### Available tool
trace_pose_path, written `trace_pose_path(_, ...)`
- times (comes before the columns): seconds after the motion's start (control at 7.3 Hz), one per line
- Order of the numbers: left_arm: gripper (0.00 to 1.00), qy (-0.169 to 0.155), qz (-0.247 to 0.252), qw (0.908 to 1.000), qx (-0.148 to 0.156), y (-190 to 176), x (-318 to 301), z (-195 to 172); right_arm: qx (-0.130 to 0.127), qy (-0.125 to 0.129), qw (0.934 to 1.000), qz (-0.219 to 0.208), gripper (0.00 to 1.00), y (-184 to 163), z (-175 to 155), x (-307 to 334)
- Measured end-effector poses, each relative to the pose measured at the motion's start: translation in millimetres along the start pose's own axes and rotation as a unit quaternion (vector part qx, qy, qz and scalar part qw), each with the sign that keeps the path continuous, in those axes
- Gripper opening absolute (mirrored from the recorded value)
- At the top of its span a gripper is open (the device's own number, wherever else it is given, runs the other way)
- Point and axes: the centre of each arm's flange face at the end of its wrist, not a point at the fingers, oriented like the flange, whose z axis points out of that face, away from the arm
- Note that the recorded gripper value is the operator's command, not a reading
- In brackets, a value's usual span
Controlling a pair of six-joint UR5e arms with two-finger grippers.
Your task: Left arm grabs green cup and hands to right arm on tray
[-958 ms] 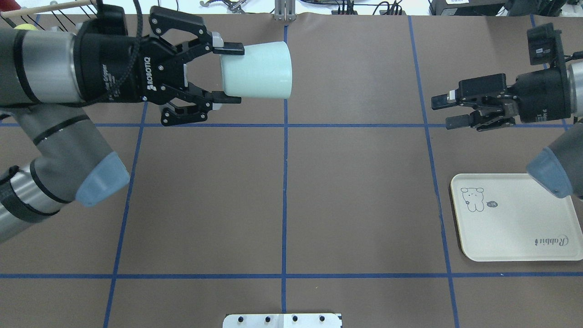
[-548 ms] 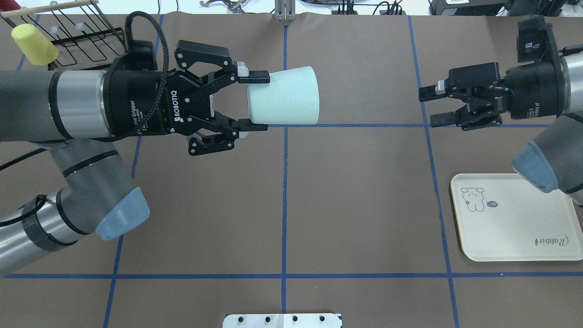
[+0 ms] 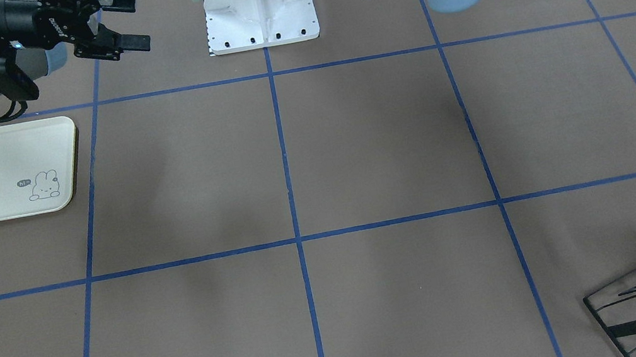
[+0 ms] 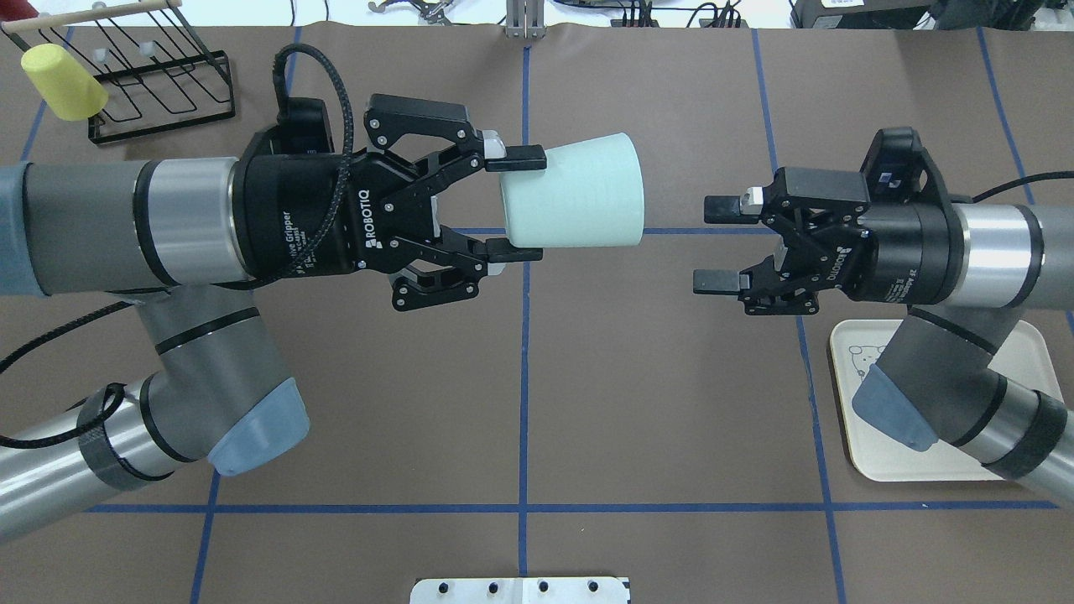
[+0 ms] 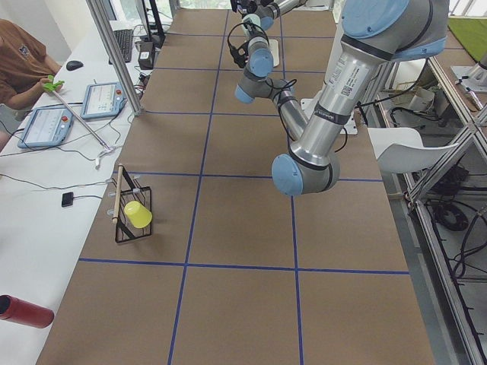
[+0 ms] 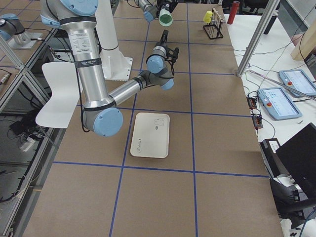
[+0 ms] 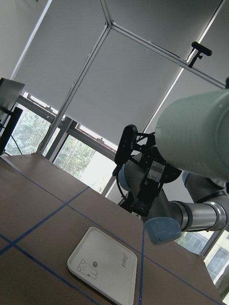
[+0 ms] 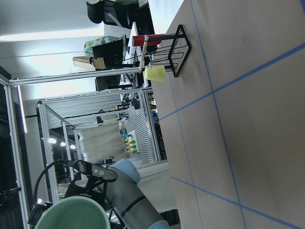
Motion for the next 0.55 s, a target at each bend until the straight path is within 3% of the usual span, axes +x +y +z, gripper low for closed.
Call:
trace_pose_path(0.27,0.0,0.008,-0.007,0.9999,-0.003,6.3,-4.8,12.5,-0.009,-0.035,0.9993,0.009,0.95,13.9,9.8,7.9)
trace_pose_path(0.55,0.0,0.011,-0.014,0.9998,-0.004,10.5,-8.3,25.4,-0.011,-0.051,0.9986,0.011,0.93,18.5,15.3,6.7)
